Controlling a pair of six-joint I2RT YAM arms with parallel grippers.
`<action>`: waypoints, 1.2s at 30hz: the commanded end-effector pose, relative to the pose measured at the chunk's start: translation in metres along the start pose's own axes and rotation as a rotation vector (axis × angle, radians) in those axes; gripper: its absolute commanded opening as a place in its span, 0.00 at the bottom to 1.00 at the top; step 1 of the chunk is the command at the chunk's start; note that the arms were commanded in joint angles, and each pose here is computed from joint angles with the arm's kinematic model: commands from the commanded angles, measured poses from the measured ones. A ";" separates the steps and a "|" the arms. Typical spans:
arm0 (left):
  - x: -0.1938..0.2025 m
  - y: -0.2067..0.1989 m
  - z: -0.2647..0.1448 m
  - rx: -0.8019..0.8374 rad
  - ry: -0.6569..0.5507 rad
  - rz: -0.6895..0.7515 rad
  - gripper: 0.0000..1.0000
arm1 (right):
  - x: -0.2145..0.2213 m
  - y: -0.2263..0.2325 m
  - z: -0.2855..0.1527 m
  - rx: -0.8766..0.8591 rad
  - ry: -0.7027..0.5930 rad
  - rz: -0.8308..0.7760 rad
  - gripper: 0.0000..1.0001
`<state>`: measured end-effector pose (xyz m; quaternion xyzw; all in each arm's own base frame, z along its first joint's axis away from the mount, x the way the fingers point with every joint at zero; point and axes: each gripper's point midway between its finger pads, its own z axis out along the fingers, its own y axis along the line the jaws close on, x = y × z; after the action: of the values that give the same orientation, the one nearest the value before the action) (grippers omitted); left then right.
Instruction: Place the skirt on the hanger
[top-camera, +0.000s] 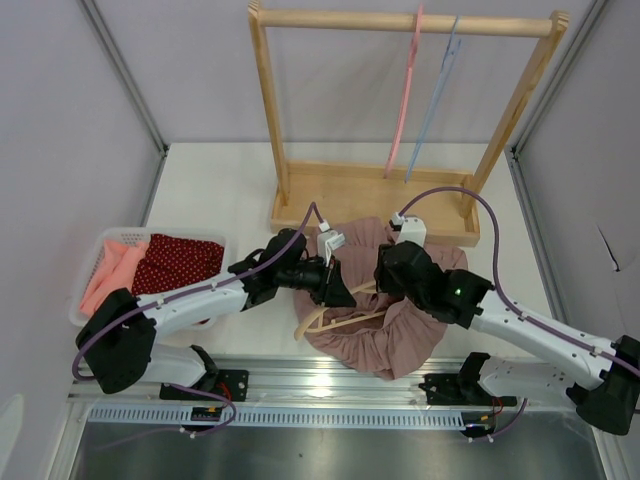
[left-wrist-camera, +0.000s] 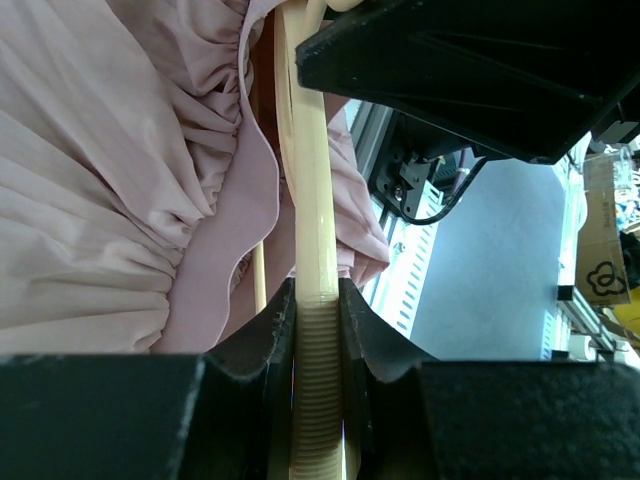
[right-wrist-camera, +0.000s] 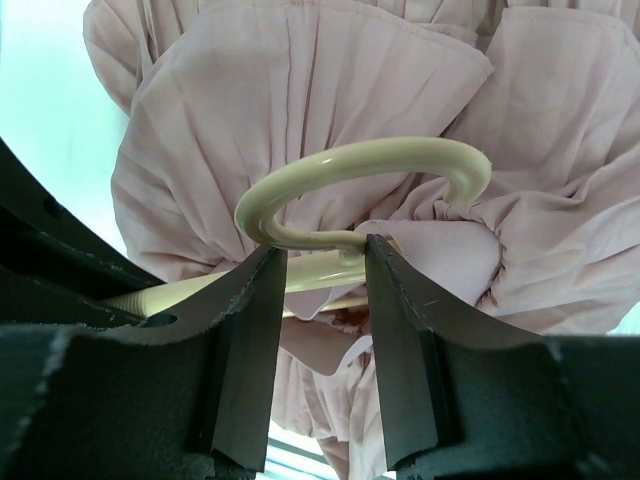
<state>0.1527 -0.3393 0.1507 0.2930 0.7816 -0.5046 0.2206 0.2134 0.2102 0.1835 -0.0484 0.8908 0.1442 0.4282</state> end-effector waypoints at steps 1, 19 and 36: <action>0.001 0.003 0.001 -0.038 0.024 0.019 0.00 | -0.023 0.006 0.005 0.003 -0.081 0.020 0.42; -0.002 0.003 -0.001 -0.062 0.032 0.022 0.00 | -0.011 -0.017 0.010 0.053 -0.136 0.055 0.00; -0.027 0.033 -0.031 -0.312 -0.089 -0.018 0.65 | -0.010 -0.024 0.002 0.031 -0.177 0.073 0.00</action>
<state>0.1723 -0.3174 0.1352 0.2587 0.8415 -0.4096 0.2390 0.2221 0.1951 0.1744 -0.0175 0.8652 0.1474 0.4790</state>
